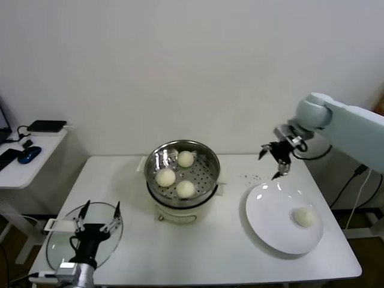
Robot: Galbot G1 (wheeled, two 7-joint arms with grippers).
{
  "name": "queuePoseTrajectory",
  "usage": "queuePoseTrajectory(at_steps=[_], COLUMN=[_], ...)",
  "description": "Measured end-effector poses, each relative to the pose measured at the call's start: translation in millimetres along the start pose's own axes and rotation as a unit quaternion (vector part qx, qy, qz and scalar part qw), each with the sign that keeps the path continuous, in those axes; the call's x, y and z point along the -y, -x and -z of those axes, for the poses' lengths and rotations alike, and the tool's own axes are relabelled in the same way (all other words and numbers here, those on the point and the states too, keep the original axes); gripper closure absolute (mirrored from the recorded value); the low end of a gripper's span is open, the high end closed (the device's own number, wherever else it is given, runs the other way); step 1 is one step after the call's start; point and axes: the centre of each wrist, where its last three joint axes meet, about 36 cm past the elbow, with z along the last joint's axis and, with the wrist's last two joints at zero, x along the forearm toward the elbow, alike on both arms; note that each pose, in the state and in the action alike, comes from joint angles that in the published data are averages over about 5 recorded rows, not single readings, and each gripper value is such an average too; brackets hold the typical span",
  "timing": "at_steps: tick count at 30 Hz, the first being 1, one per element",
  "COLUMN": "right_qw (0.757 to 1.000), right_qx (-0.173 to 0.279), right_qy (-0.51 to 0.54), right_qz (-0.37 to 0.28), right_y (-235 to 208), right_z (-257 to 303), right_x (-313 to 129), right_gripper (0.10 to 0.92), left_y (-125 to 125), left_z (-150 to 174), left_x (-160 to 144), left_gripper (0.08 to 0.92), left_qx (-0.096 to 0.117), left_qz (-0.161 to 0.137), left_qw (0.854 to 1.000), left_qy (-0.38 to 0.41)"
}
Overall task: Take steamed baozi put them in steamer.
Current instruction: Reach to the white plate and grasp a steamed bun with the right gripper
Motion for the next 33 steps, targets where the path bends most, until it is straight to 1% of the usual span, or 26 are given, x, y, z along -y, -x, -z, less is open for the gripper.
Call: queuePoseTrajectory(at_steps=[6, 14, 22, 33], right_qw=[0.999, 0.995, 0.992, 0.991], right_qx=[-0.025, -0.051, -0.061, -0.062], right_qy=[0.042, 0.075, 0.095, 0.11], right_qz=[0.021, 0.048, 0.058, 0.052], right_y=[29.4, 64.3, 87.3, 115.4], right_z=[-46.1, -86.5, -103.8, -110.4], right_x=[-31.9, -71.4, -90.6, -98.3], right_gripper=[0.2, 0.2, 0.2, 0.2], left_y=[3.2, 2.9, 0.9, -1.3], left_z=[2.2, 2.1, 1.4, 0.0], left_x=[6.6, 9.1, 11.6, 11.3], left_gripper=[0.177, 0.177, 0.177, 0.177], left_qx=[0.002, 0.001, 0.0, -0.002], left_qz=[-0.005, -0.008, -0.01, -0.009], left_qw=[1.0, 1.0, 1.0, 1.0], left_qy=[-0.001, 0.003, 0.004, 0.005])
